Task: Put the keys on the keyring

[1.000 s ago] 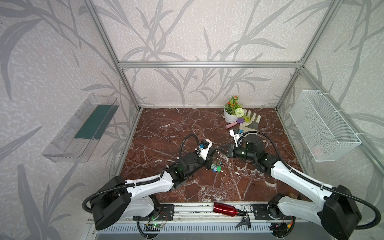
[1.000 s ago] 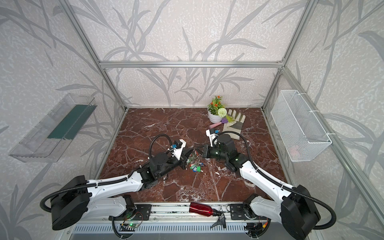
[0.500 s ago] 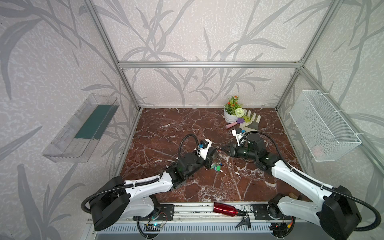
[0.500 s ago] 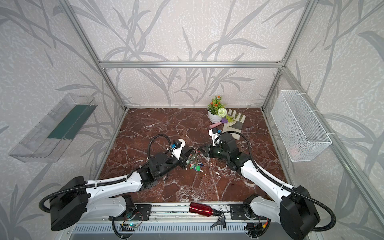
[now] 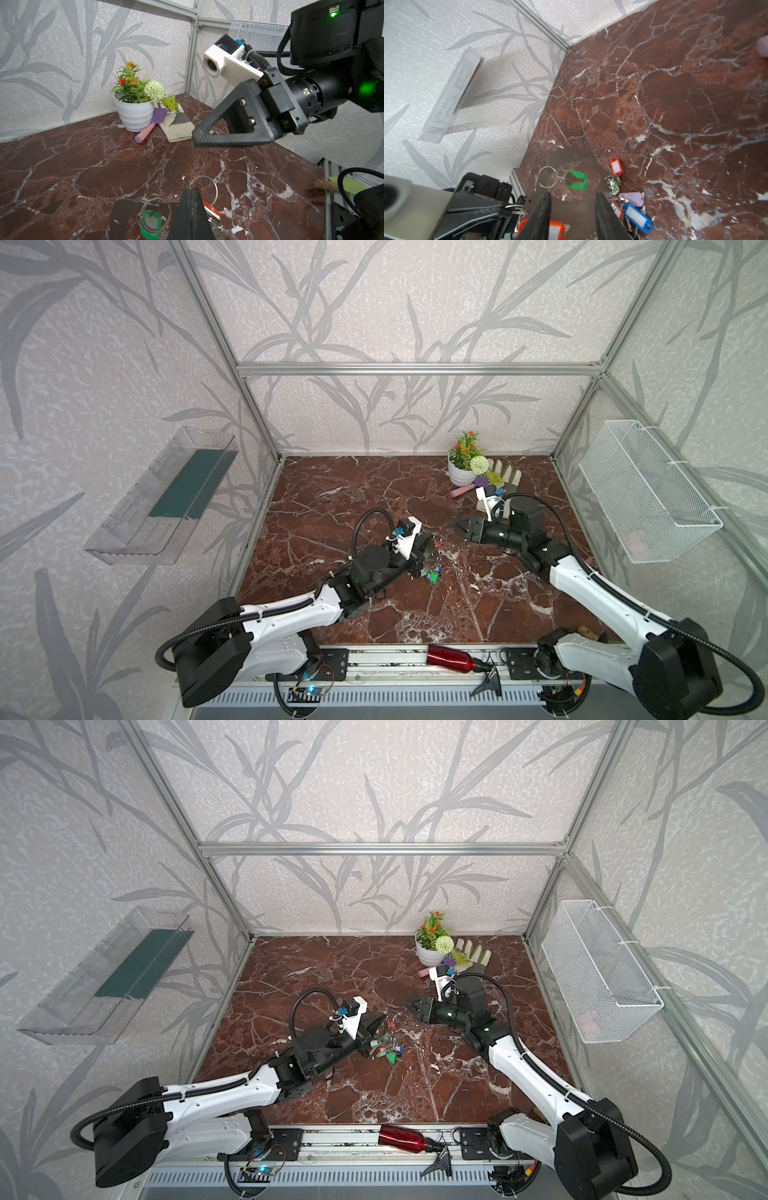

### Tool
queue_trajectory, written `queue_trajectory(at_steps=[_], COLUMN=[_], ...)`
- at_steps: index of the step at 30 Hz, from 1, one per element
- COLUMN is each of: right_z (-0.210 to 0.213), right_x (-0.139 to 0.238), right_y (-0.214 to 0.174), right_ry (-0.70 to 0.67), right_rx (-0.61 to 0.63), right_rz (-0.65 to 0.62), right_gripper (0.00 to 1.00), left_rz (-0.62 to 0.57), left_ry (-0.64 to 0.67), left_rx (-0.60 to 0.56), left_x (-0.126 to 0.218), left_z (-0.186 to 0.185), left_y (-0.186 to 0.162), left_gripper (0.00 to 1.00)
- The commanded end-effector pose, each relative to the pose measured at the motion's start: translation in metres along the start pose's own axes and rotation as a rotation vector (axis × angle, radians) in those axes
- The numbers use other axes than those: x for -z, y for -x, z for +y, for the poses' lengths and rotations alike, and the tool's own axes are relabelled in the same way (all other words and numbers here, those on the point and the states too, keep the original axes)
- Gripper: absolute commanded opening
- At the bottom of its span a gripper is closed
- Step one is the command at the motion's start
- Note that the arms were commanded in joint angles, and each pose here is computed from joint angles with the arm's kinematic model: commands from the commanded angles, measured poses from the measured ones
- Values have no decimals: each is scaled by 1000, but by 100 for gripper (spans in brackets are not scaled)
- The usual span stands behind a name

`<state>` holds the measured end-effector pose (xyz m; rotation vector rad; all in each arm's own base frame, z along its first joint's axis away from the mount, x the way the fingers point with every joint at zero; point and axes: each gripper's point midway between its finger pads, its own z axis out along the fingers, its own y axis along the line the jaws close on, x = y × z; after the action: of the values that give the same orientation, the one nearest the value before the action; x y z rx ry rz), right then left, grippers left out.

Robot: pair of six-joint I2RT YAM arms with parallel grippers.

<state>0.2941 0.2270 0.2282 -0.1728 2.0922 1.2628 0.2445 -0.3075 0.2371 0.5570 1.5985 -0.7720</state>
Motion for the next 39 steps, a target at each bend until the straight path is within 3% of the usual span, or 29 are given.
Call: queue_trajectory(at_steps=[1,5,11,19,24,29,34,39], right_z=[35,41,45,50,62,48,58,66], right_x=[11,10,16,25,35,32,36,44], right_y=[25,33,46,53,62,55,52,52], right_ry=[151,247,421,481,443,159,151,86], right_rx=[180,262,242,270,273,200,74,120], right_rz=[-80,-133,-183,-212,-212,-123,-78,-72], right_gripper=[44,47,43,41,41,48,49,50], left_rz=[-127,-148,-177,-218,-221,-228,-285,-355], left_ry=[-48,-90,-173,-244,-261,-277,-324,-373], left_rx=[0,10,50,80,82,60,76,116], left_x=[2,1,0,-4,-7,-10,-11,-10], left_z=[-13,-18,-26,-26,-24,-26,-26,-28], left_y=[53,71,95,123,130,129,136,145], left_gripper=[0,0,0,0,0,0,0,0])
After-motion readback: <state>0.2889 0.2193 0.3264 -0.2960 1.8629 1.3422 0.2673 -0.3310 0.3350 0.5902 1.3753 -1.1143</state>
